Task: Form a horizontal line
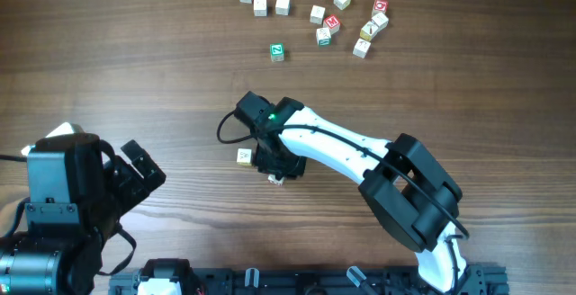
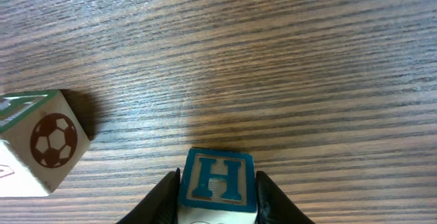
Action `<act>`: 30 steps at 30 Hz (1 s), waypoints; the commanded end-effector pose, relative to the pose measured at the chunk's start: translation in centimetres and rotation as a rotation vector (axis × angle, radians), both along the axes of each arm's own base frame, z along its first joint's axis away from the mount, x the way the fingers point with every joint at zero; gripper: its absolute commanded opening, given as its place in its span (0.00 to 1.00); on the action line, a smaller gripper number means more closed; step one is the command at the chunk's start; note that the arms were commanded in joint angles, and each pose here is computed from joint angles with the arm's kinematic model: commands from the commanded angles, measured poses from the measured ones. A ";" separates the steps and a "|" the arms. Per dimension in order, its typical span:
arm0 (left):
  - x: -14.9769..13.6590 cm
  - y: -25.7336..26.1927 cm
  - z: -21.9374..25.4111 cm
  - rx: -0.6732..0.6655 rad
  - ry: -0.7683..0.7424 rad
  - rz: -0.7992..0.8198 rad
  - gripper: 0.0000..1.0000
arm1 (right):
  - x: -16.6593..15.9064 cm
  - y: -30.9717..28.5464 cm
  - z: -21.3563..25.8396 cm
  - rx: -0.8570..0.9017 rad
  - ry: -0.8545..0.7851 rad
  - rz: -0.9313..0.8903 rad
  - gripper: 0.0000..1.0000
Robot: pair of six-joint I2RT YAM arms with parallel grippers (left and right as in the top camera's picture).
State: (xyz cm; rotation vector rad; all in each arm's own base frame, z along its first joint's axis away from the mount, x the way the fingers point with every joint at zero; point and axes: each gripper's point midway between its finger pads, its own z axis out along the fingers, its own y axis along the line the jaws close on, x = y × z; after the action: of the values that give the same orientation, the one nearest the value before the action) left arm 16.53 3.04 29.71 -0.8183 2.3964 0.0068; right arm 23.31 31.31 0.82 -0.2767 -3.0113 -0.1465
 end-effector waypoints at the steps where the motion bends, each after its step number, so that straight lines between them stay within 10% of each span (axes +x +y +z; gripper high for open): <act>1: 0.0 0.0 0.1 -0.007 -0.005 0.001 1.00 | 0.7 0.3 -0.1 0.005 -0.037 0.004 0.31; 18: 0.0 0.0 0.1 -0.007 -0.005 0.001 1.00 | 5.1 1.9 0.3 0.076 -0.229 0.103 0.31; 30: 0.0 0.0 0.1 -0.007 -0.005 0.001 1.00 | 5.5 1.8 0.4 0.069 -0.250 0.099 0.61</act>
State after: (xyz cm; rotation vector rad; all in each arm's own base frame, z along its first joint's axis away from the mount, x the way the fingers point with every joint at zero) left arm 16.53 3.04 29.71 -0.8183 2.3964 0.0068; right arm 28.03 33.71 1.24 -0.0949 -3.2092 -0.3320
